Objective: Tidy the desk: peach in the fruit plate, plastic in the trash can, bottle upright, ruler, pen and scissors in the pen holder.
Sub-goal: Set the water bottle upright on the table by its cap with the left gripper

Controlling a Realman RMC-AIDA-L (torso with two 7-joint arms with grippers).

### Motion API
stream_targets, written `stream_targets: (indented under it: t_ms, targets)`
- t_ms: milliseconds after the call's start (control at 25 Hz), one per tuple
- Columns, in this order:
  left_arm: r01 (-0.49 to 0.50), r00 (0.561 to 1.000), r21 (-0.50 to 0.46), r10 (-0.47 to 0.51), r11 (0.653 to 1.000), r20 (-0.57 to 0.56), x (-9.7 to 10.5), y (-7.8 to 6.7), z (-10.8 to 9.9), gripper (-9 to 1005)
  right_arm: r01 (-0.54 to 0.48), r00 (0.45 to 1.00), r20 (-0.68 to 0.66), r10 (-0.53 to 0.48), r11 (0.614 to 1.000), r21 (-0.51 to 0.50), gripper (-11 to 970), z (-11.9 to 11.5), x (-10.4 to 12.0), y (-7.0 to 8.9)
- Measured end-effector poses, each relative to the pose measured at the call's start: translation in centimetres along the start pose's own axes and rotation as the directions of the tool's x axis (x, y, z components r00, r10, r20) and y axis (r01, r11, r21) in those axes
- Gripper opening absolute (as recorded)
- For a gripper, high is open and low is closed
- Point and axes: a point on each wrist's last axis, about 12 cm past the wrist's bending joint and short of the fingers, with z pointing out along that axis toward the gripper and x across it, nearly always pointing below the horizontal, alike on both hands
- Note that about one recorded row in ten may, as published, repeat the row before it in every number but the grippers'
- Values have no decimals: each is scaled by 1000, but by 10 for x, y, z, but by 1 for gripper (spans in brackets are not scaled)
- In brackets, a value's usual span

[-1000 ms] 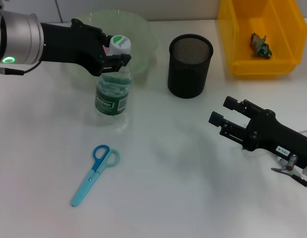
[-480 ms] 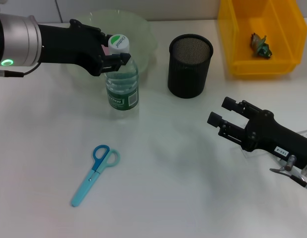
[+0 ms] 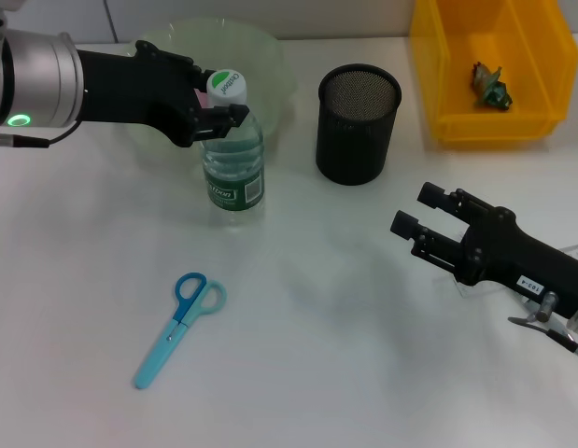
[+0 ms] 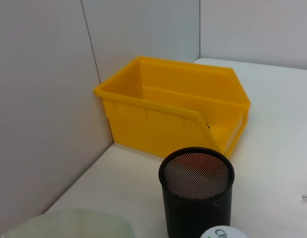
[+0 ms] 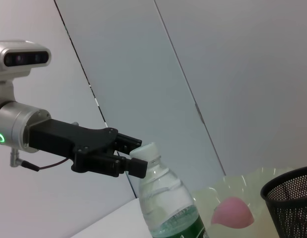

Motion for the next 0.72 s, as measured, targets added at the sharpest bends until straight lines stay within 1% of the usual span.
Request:
stream_targets:
  t_ms: [720]
  targets:
    - [5, 1000, 21, -4, 1000, -12, 1, 0, 7, 538, -1, 1000, -1, 1, 1000, 1, 721, -1, 1, 1]
